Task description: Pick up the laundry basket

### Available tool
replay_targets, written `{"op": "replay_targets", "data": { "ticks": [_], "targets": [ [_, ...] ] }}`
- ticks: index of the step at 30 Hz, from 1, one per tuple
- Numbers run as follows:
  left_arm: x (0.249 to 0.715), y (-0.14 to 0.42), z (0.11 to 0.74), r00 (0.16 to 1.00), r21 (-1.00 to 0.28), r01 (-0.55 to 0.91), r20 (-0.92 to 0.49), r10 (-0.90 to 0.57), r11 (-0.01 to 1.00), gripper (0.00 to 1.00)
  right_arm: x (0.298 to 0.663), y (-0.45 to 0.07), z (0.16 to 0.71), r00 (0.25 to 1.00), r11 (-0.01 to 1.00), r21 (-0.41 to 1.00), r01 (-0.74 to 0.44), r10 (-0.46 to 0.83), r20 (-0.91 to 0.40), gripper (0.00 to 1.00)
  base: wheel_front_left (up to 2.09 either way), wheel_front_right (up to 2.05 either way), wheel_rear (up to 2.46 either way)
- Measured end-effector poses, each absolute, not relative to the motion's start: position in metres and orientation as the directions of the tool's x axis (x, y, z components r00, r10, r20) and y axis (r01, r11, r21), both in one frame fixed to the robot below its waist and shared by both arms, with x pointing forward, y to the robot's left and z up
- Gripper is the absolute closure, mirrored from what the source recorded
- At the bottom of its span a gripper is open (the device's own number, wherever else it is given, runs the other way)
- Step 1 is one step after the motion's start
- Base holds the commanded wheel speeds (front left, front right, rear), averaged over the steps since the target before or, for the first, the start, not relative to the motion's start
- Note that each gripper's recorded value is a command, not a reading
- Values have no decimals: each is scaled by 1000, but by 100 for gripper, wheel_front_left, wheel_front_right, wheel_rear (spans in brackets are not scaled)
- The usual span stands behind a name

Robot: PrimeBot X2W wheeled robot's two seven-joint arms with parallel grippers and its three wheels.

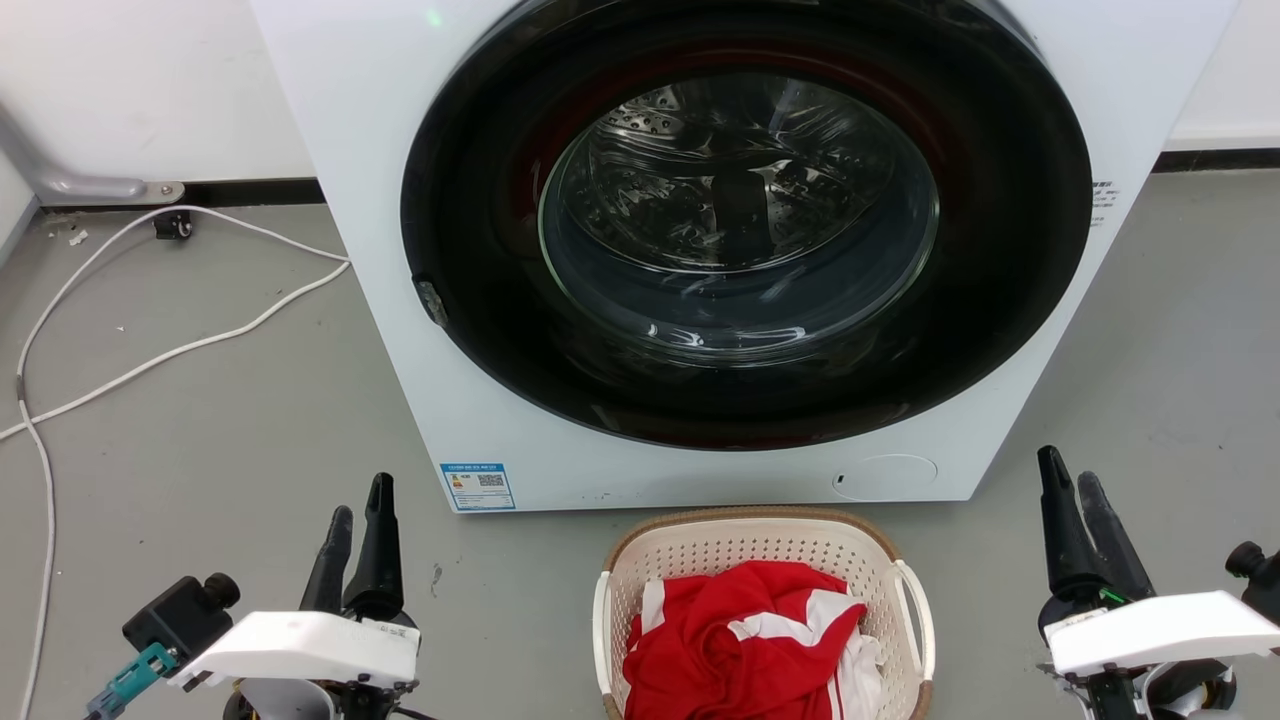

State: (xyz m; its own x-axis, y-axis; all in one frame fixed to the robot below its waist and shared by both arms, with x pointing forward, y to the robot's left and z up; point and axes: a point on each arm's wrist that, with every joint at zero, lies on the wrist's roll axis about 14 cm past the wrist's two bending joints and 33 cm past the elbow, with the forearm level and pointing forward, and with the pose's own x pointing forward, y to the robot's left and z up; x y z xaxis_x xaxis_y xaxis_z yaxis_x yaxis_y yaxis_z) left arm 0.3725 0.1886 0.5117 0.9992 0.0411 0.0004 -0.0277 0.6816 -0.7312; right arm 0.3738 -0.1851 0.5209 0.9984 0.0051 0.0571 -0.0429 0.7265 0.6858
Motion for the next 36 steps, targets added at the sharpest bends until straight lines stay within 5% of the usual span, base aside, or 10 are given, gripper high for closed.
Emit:
{"op": "replay_targets", "data": {
  "ticks": [36],
  "targets": [
    [360, 183, 514, 998, -373, 2, 62, 22, 928, 0, 364, -177, 527, 992, 960, 270, -77, 47, 113, 0, 0, 0, 0]
  ]
}}
